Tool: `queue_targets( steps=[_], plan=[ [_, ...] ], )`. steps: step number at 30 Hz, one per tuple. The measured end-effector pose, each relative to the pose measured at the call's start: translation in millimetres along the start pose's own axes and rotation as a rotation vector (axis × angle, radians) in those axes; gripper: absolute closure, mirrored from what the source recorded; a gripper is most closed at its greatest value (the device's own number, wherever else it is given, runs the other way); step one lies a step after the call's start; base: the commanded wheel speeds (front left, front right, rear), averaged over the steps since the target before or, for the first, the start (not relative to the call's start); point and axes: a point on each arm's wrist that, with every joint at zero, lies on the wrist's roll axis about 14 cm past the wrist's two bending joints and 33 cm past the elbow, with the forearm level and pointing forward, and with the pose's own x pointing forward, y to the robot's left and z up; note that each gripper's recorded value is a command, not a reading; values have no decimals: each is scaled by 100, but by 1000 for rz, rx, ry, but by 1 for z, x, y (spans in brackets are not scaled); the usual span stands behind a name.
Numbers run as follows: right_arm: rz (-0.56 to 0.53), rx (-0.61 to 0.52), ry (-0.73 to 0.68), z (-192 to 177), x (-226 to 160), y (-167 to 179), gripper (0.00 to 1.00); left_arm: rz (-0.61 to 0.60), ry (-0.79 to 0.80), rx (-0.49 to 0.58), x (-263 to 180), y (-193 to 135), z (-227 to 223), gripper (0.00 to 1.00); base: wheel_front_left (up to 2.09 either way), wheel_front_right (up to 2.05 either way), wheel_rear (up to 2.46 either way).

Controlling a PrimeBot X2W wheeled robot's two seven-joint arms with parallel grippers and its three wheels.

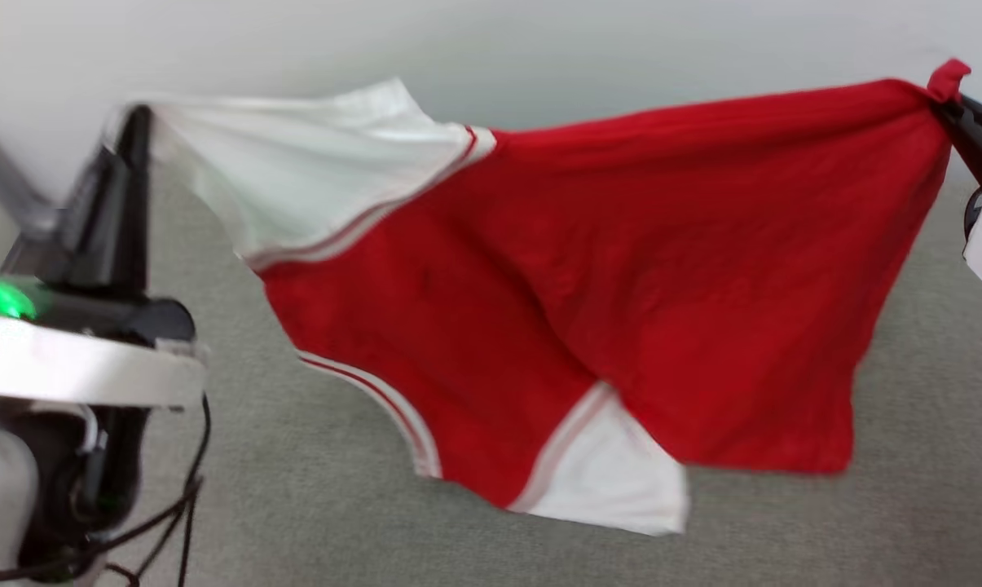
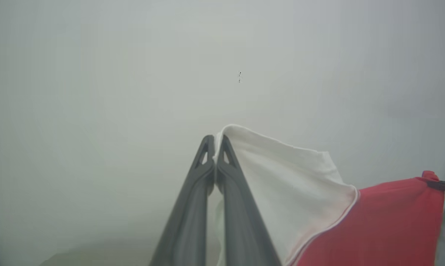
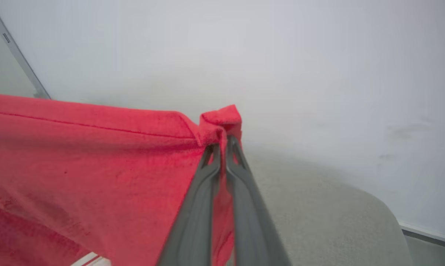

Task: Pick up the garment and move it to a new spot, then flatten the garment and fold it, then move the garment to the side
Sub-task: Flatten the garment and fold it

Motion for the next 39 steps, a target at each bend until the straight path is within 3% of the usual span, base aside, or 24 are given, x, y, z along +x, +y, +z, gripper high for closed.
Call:
queue_targets(
  steps=[9,19,29,35,39],
  plan=[
    [-55,-3,-161,37,-40,-14,100,-53,-268,4,39,-21,65,100,0,0,0],
    [-122,-2,-333,71,-38,-34,100,-91,-419,89,85,-27,91,100,0,0,0],
    [-170,-4,-356,72,19,-59,100,-154,-367,243,155,-14,61,100,0,0,0],
    [-214,9,-344,64,76,-85,100,-187,-323,395,211,2,31,100,0,0,0],
    [-246,-3,-351,60,118,-101,100,-195,-310,438,250,12,7,100,0,0,0]
  ],
)
